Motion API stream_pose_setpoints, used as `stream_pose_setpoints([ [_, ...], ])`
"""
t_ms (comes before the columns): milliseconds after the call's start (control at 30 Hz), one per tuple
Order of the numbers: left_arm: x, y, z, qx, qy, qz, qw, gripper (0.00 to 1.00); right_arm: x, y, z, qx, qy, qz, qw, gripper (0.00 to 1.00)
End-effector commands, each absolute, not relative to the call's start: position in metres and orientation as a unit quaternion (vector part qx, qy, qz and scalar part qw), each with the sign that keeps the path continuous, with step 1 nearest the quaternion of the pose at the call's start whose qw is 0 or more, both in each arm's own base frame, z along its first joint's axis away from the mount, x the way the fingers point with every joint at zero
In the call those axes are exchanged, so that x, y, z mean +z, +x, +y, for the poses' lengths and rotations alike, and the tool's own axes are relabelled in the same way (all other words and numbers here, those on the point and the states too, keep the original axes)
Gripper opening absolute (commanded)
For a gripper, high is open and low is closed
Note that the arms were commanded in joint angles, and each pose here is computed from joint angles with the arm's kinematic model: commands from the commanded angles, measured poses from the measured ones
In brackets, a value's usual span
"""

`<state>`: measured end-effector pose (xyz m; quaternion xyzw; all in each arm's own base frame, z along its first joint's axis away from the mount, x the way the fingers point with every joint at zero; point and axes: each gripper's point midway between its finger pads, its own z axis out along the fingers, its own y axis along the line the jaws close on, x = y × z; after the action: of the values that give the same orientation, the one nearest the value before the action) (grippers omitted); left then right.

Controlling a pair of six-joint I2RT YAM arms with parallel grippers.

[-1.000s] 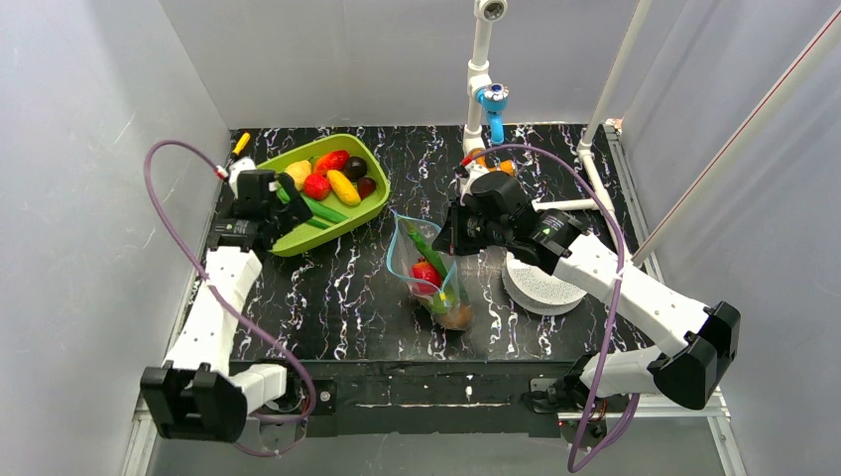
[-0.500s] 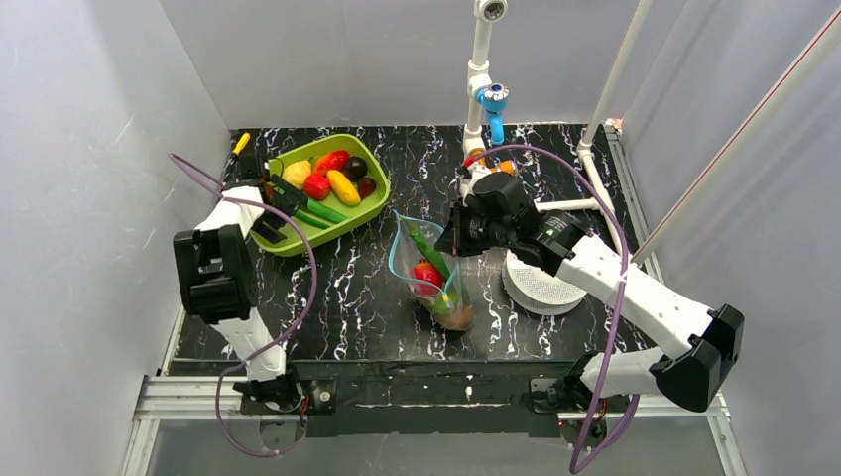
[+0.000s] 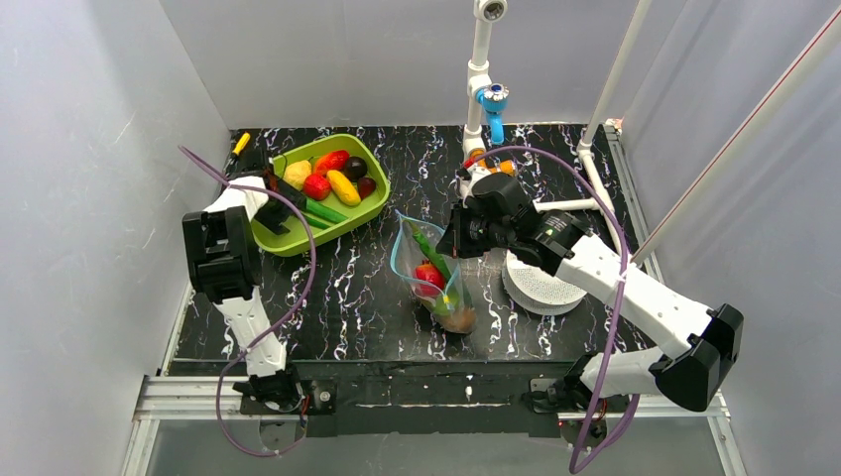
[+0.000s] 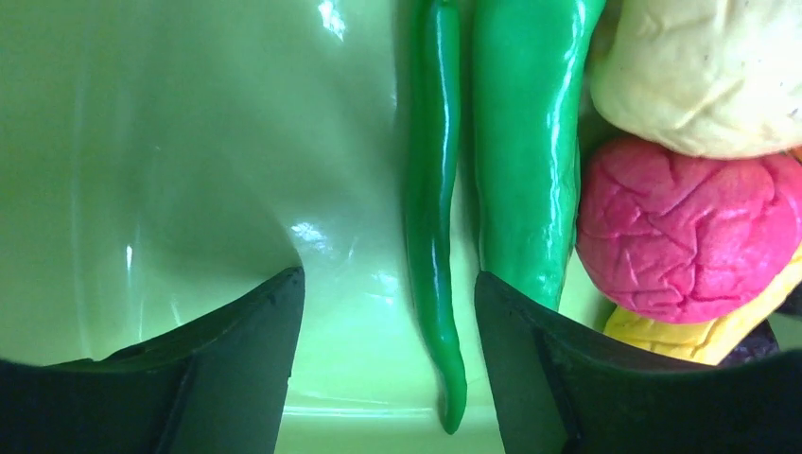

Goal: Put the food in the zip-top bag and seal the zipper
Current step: Pick up the fake vegetable from the bin.

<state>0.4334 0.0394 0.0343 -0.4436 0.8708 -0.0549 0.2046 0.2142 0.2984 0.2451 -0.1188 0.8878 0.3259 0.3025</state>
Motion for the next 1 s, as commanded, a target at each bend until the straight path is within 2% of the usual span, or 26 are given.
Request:
stream_pose_setpoints([
  [0,0.032,0.425,0.048,0.006,-0.427,0.884,0.188,0.68,0.259,0.22,0.307,0.341,-0.12,0.879,0.31,0.01],
  [67,0.027,0.423,0.047,0.026,-0.427,0.885,0.183,0.69,0.257,0.22,0.309,0.342,-0.119,0.881,0.306,0.01],
  [300,0.018,0.415,0.049,0.085,-0.441,0.883,0.137,0.58,0.259,0.221,0.311,0.345,-0.117,0.88,0.304,0.01],
  [433,0.011,0.417,0.048,0.089,-0.433,0.888,0.13,0.37,0.257,0.221,0.311,0.344,-0.115,0.882,0.302,0.01],
  [467,0.012,0.422,0.046,0.08,-0.413,0.898,0.128,0.09,0.258,0.22,0.311,0.346,-0.114,0.882,0.3,0.01],
  [533,0.041,0.427,0.058,0.096,-0.401,0.895,0.17,0.0,0.26,0.219,0.31,0.348,-0.114,0.881,0.301,0.01],
  [633,0.073,0.43,0.066,0.1,-0.393,0.886,0.225,0.0,0.261,0.218,0.308,0.347,-0.112,0.88,0.304,0.01],
  [767,0.106,0.434,0.06,0.058,-0.373,0.877,0.297,0.0,0.26,0.218,0.306,0.344,-0.112,0.881,0.306,0.01],
  [967,0.118,0.44,0.044,0.005,-0.355,0.877,0.324,0.0,0.259,0.219,0.308,0.345,-0.113,0.882,0.302,0.01],
])
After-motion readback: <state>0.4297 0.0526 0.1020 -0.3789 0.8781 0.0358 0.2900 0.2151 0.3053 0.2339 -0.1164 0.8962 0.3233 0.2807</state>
